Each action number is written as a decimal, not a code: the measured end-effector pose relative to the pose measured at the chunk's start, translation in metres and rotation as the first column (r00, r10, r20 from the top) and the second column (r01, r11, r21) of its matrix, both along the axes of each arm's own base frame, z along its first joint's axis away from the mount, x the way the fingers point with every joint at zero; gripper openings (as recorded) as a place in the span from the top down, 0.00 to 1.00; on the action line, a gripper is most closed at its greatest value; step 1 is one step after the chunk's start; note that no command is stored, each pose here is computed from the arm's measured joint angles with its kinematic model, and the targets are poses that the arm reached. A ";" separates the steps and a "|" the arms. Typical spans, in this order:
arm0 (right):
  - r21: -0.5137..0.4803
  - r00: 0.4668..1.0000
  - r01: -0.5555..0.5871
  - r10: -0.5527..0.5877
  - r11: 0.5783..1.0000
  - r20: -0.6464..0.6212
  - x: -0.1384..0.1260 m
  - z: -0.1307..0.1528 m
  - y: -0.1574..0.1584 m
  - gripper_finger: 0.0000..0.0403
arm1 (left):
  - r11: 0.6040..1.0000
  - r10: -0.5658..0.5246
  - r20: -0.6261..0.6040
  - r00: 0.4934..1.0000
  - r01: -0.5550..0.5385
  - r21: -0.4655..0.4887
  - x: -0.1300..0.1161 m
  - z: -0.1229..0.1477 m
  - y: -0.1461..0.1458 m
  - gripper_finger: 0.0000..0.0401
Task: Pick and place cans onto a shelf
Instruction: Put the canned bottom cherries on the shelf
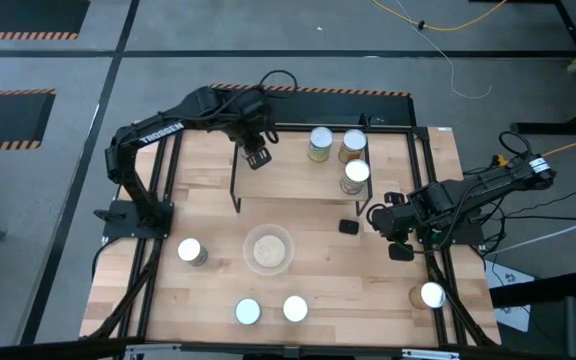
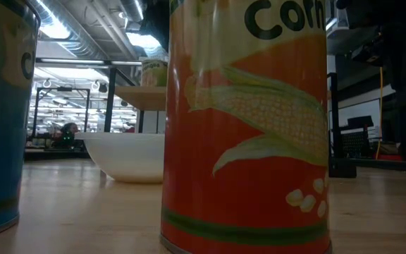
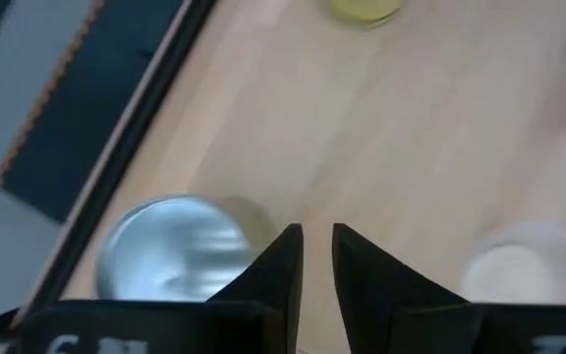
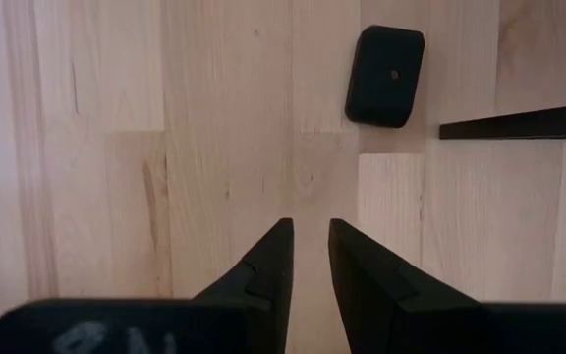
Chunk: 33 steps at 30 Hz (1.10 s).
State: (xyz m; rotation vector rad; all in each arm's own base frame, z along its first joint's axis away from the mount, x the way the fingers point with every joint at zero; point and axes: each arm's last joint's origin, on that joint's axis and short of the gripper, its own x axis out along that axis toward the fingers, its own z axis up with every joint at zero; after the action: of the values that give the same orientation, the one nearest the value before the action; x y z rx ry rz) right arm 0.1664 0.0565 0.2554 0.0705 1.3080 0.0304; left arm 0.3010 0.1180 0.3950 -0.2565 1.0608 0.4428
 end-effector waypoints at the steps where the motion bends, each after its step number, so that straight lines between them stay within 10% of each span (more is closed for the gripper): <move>1: 0.001 1.000 0.000 0.000 1.000 0.002 0.000 0.000 0.000 0.82 | 1.000 -0.016 0.018 1.000 0.016 -0.017 0.001 0.003 -0.003 0.87; 18: 0.005 1.000 0.000 0.000 1.000 0.014 0.001 0.000 0.000 0.82 | 0.929 -0.299 0.086 0.950 0.310 -0.203 0.014 0.016 -0.146 0.88; 33: 0.005 1.000 0.000 0.000 1.000 0.014 0.001 0.000 0.000 0.82 | 0.948 -0.062 0.079 0.995 0.084 -0.307 -0.020 0.009 -0.279 0.87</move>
State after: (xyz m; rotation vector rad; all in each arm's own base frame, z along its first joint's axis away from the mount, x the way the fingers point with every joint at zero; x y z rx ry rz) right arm 0.1677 0.0569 0.2558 0.0743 1.2942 0.0342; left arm 0.2805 -0.1607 0.4042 -0.5070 1.0672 0.1964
